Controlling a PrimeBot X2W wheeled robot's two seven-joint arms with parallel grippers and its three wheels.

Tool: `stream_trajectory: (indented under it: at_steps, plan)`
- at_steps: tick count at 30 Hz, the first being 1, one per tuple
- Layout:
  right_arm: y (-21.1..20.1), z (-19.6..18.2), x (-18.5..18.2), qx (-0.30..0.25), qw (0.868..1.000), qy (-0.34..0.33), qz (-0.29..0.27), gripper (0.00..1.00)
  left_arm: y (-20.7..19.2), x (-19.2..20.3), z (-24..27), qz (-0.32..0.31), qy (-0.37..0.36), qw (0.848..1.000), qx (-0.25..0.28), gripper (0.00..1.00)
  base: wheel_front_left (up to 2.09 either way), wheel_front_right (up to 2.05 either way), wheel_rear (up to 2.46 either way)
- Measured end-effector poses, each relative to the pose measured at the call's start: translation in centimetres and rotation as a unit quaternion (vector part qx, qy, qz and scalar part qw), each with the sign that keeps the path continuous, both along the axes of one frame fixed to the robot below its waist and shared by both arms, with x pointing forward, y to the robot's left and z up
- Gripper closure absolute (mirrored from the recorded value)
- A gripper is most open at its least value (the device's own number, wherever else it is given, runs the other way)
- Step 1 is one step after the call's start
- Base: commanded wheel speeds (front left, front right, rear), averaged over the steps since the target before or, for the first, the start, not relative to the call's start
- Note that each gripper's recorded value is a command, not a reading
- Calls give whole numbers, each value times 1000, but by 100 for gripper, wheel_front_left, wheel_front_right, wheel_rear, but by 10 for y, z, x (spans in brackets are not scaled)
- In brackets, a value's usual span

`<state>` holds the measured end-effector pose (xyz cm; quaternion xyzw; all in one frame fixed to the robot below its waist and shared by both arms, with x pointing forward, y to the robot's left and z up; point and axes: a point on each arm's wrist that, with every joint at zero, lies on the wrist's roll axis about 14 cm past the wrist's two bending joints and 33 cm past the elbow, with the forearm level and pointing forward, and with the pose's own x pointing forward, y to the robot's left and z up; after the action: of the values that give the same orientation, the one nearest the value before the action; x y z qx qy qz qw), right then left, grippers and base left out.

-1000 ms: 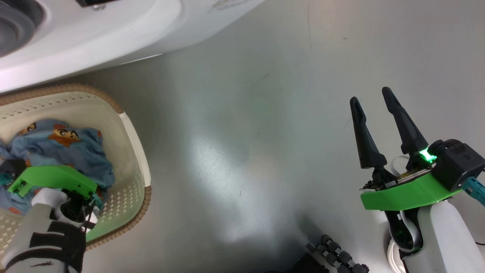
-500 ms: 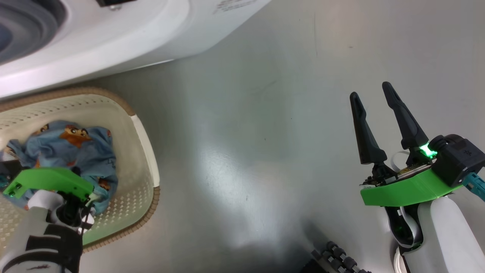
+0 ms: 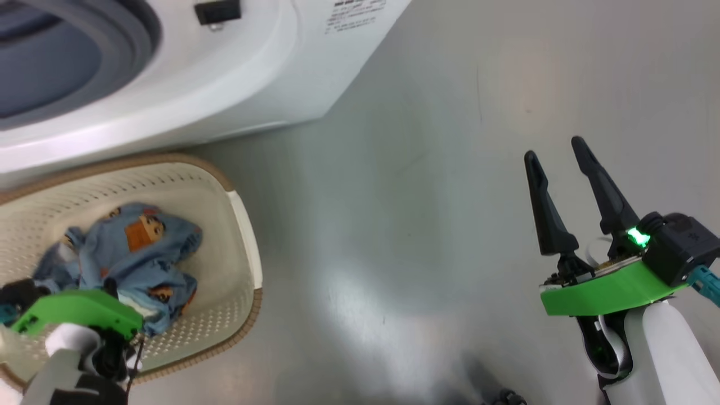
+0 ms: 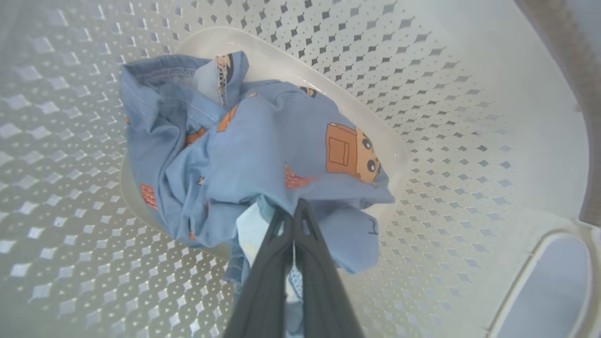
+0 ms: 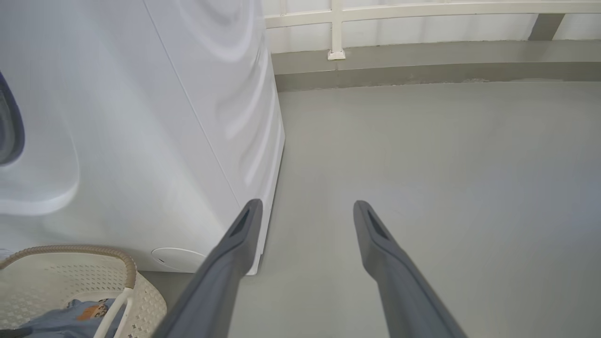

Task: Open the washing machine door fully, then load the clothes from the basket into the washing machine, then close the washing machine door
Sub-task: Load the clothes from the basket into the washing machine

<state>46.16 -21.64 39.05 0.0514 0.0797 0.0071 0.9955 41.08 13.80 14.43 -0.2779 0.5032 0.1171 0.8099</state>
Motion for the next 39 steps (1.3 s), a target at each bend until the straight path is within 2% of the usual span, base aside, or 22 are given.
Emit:
stream_trajectory:
  at_steps: [5, 17, 26, 32, 39]
  plan:
    - [3, 16, -7, 4, 1000, -14, 2, 0, 6, -4, 22, 1, -32, 999, 9, 100, 0, 0, 0]
    - [5, 51, -52, 11, 999, -34, 1, 0, -25, -21, 89, -4, -118, 993, -11, 100, 0, 0, 0]
    - [10, 78, -74, 17, 998, -65, 6, 0, -15, -18, 140, -3, -205, 979, 6, 100, 0, 0, 0]
    - [12, 95, -85, 18, 996, -87, 7, 0, -12, -15, 181, -1, -274, 962, 14, 100, 0, 0, 0]
    - [9, 108, -98, 17, 994, -106, 1, 0, -8, -31, 220, 0, -334, 942, 31, 100, 0, 0, 0]
